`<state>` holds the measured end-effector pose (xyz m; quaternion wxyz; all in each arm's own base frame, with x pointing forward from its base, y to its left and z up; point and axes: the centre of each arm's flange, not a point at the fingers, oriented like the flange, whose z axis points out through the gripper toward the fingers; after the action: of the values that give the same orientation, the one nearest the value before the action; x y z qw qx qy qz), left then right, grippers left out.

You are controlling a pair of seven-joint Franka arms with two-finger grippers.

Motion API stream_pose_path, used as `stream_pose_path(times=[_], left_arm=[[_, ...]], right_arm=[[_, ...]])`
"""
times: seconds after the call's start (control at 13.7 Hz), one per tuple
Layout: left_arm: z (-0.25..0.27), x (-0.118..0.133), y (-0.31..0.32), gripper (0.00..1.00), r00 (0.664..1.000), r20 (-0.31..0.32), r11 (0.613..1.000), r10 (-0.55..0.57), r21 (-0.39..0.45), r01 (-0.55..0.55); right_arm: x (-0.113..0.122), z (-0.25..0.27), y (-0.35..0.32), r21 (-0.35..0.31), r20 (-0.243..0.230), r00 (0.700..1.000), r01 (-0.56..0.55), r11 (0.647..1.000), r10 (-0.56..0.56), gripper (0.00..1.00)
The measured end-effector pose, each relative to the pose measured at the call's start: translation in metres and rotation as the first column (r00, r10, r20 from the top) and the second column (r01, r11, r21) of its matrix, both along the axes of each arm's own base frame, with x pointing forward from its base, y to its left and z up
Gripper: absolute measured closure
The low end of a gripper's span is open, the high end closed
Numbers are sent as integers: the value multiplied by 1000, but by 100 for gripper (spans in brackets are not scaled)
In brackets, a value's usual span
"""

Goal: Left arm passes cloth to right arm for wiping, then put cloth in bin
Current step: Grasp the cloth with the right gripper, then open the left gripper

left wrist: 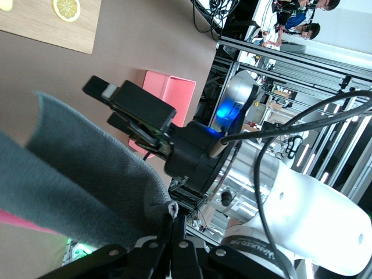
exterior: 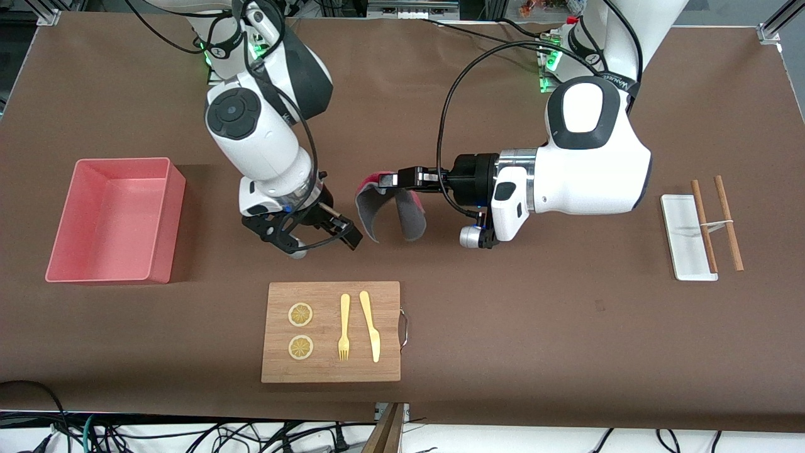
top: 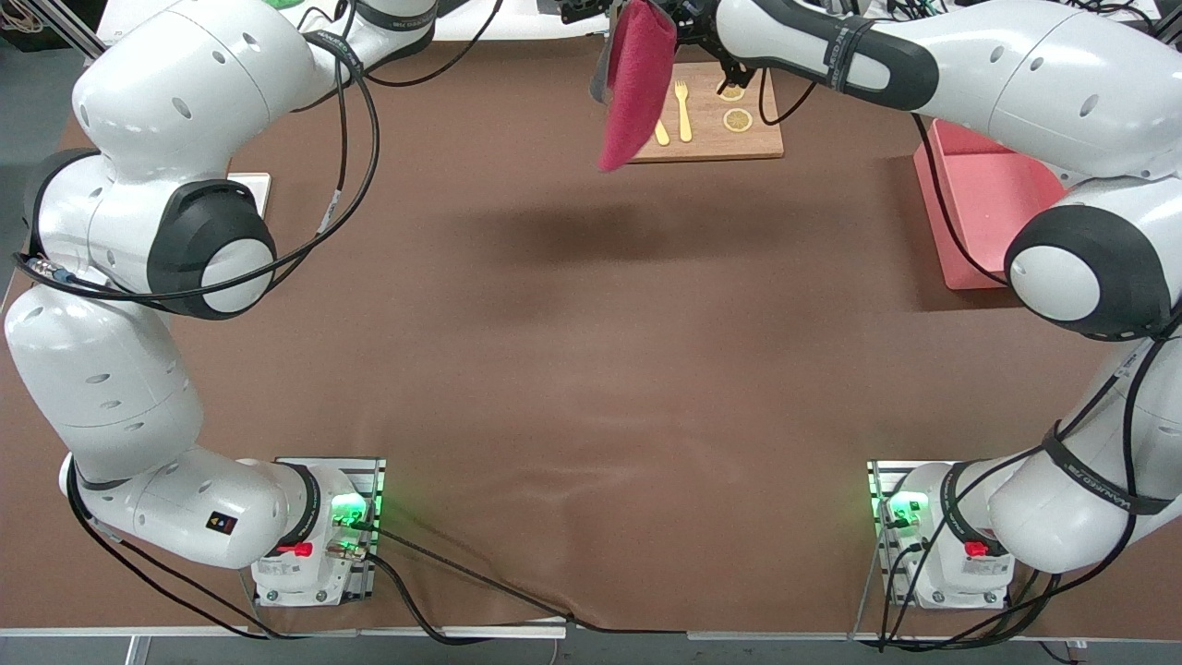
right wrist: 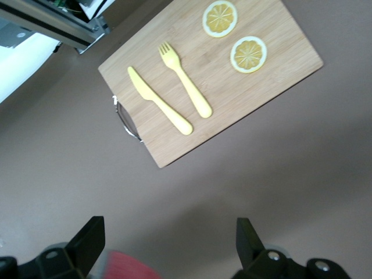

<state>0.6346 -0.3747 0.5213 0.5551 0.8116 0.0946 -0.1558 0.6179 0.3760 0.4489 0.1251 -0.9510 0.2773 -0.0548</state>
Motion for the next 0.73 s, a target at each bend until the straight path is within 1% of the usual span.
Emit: stream_pose_path(times=[0.22, 0.29, 0.51, 0.66, 0.73], left_arm=[[0, 0, 0, 98, 1000, -3, 1000, 1, -4, -1], [0, 0, 0, 98, 1000, -3, 1000, 2, -4, -2], [0, 1, 1, 98, 1000, -3, 1000, 3, -3, -3], [-1, 1, 1, 98, 1000, -4, 1000, 4, -3, -4], [-2, 1, 1, 98, 1000, -5, 1000, 4, -3, -4]], right_arm=[[3, 4, -1, 10, 20, 1000, 5, 1000, -5, 0], [3, 5, -1, 17, 18, 1000, 7, 1000, -8, 0], [1, 6, 3, 42, 4, 1000, 7, 999, -8, 0], [-8, 6, 15, 49, -8, 1000, -14, 999, 15, 0], [-12, 5, 21, 48, -21, 999, -25, 999, 26, 2]])
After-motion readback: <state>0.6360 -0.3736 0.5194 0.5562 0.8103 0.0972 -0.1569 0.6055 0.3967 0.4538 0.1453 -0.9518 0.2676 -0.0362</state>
